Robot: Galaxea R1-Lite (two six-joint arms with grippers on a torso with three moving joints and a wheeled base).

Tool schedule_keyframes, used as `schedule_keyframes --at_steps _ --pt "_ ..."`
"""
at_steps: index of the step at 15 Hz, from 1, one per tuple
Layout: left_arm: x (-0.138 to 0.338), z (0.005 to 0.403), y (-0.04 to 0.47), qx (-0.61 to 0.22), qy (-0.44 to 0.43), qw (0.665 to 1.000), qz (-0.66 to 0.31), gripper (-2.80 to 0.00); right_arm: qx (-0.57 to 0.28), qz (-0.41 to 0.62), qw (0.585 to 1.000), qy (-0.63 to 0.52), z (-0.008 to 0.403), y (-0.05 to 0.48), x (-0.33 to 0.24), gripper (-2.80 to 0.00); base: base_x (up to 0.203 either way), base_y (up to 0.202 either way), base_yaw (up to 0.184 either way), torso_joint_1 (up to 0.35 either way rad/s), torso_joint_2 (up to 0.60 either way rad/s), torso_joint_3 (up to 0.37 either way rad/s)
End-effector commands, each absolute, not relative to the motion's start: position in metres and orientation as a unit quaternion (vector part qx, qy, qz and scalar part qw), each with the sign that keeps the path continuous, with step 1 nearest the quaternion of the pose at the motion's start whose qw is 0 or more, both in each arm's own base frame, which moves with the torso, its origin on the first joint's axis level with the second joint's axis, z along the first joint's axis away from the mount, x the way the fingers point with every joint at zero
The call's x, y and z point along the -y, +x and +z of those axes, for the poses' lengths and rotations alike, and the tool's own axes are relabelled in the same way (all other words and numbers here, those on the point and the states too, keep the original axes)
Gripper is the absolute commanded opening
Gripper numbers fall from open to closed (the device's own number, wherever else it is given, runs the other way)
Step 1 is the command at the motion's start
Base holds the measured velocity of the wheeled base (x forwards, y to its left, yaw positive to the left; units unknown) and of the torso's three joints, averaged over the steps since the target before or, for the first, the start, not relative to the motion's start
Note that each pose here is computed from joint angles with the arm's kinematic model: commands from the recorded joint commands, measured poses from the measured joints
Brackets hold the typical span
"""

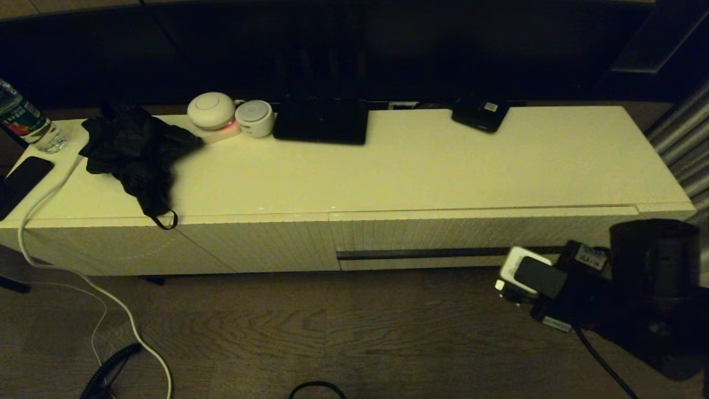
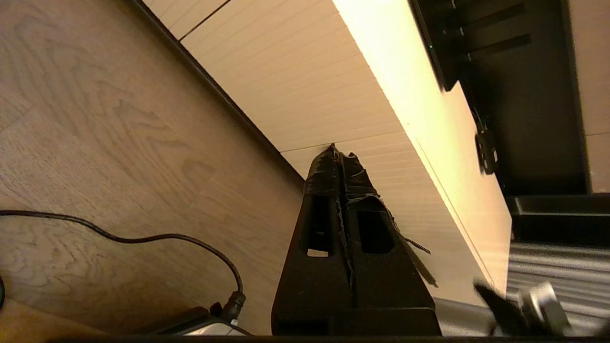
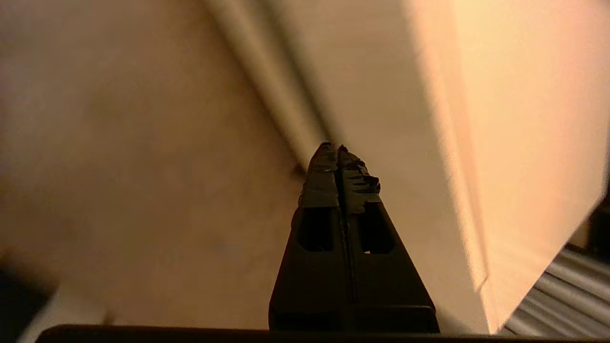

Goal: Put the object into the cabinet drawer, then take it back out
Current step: Open the drawer

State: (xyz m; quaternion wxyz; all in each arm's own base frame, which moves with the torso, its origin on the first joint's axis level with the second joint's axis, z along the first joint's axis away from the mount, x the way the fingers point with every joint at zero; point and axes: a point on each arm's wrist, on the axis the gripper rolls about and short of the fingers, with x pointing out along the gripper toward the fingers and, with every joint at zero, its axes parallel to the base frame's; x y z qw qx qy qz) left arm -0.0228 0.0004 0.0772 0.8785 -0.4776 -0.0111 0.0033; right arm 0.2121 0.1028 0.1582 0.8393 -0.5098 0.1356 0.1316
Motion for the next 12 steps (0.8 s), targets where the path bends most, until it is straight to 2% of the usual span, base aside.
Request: schedule_keyframes --at_steps 1,4,8,9,10,12 --pt "0.0 0.077 -0.023 0.012 -0.48 0.877 0.003 -2.8 -0.133 0.156 0.818 -0.538 0.17 0.166 -0.086 -2.8 0.0 0.0 0.0 0.0 0.0 0.0" --pt "0.0 0.077 -0.023 0.012 -0.48 0.877 0.003 -2.8 -0.151 0.228 0.761 -0.588 0.151 0.147 -0.083 -2.8 0.0 0.0 0.0 0.0 0.0 0.0" --pt "0.0 0.077 -0.023 0.012 -0.48 0.877 0.003 -2.8 -0.173 0.295 0.721 -0.603 0.125 0.158 -0.093 -2.8 0.0 0.0 0.0 0.0 0.0 0.0" --pt "0.0 0.077 -0.023 0.012 -0.48 0.877 0.003 -2.8 -0.169 0.303 0.718 -0.603 0.12 0.164 -0.097 -0.21 0.0 0.0 0.0 0.0 0.0 0.0" --pt "0.0 0.077 -0.023 0.012 -0.48 0.877 0.003 -2.8 -0.156 0.307 0.714 -0.609 0.115 0.17 -0.102 0.0 0.0 0.0 0.0 0.0 0.0 0.0" --pt "0.0 0.077 -0.023 0.012 -0.48 0.877 0.003 -2.8 -0.135 0.324 0.712 -0.608 0.101 0.181 -0.109 0.0 0.0 0.0 0.0 0.0 0.0 0.0"
